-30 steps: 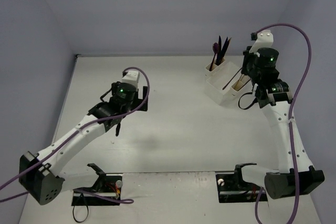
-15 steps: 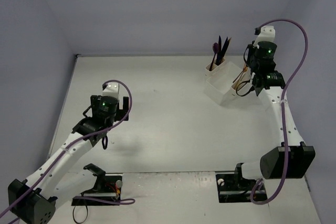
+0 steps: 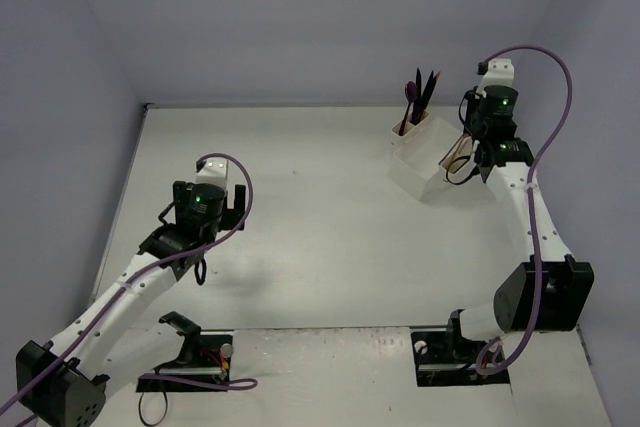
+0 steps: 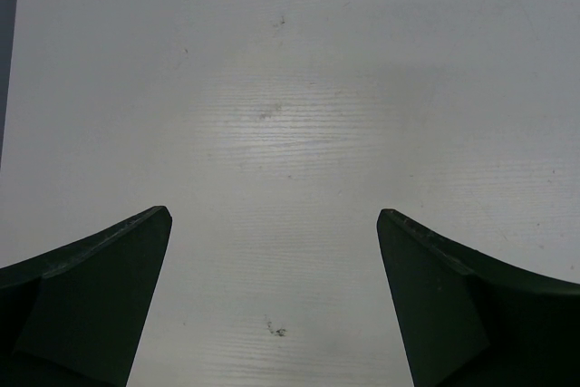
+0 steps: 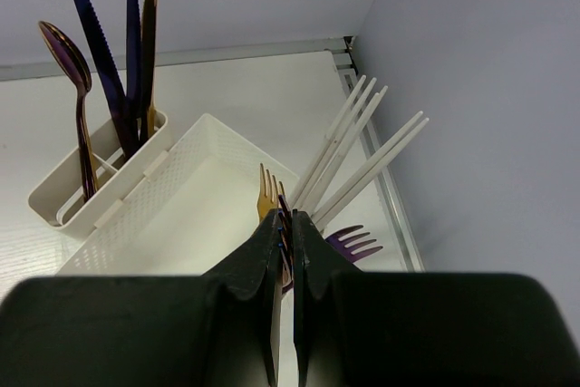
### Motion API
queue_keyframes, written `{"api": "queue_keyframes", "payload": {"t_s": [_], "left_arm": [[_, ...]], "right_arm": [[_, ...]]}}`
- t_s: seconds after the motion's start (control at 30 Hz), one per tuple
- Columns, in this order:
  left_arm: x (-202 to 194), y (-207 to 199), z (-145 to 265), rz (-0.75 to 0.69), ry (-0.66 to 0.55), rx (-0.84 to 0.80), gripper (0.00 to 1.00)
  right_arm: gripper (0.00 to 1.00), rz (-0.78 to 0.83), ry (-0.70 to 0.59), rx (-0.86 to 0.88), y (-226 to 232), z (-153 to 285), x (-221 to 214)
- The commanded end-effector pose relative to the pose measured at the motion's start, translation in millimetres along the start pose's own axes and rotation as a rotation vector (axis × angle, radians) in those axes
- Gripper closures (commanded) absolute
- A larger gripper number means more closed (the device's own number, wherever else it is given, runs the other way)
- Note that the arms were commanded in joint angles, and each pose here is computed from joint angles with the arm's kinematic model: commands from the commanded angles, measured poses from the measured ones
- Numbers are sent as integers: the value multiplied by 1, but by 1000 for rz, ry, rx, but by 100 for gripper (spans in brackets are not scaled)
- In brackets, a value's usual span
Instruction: Sort the eating utensils into containers
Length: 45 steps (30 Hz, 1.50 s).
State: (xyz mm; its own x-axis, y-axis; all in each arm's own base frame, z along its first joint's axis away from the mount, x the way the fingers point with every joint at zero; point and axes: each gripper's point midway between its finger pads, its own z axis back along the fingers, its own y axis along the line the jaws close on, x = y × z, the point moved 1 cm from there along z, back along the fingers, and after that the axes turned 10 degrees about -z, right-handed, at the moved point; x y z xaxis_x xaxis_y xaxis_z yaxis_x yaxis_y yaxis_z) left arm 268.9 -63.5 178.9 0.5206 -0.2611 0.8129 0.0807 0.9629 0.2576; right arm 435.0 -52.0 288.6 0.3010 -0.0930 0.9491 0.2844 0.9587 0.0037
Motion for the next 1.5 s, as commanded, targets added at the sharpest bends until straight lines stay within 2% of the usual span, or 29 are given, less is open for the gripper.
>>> {"api": "queue_keyframes", "payload": {"t_s": [0.0,0.2,0.33,0.47,0.97,1.07,1.13,1.27,1.4,1.47], "left_arm": [[22,6,0,23,-79,24,3],[22,4,-2,22,-78,19,3],[23,3,-2,20,-78,16,3],[24,3,-2,23,-83,16,3],[24,3,-2,20,-87,11,3],[25,2,-2,19,-89,8,3],[25,2,-2,21,-90,6,3],[27,0,-1,24,-97,-6,3],[28,2,1,29,-104,-4,3],[29,3,3,33,-112,-4,3]], "right_arm": [[100,-32,-204,33,-3,28,68],[100,-21,-281,28,-8,49,97],[100,0,-280,6,-14,53,94],[100,2,-254,-2,-17,50,81],[98,26,-37,55,-2,-6,-2],[91,39,-2,57,-1,-16,-14],[82,39,8,55,-2,-20,-18],[57,36,22,43,-4,-26,-21],[23,10,-37,50,-4,-14,3],[13,-7,-84,51,-5,-1,21]]}}
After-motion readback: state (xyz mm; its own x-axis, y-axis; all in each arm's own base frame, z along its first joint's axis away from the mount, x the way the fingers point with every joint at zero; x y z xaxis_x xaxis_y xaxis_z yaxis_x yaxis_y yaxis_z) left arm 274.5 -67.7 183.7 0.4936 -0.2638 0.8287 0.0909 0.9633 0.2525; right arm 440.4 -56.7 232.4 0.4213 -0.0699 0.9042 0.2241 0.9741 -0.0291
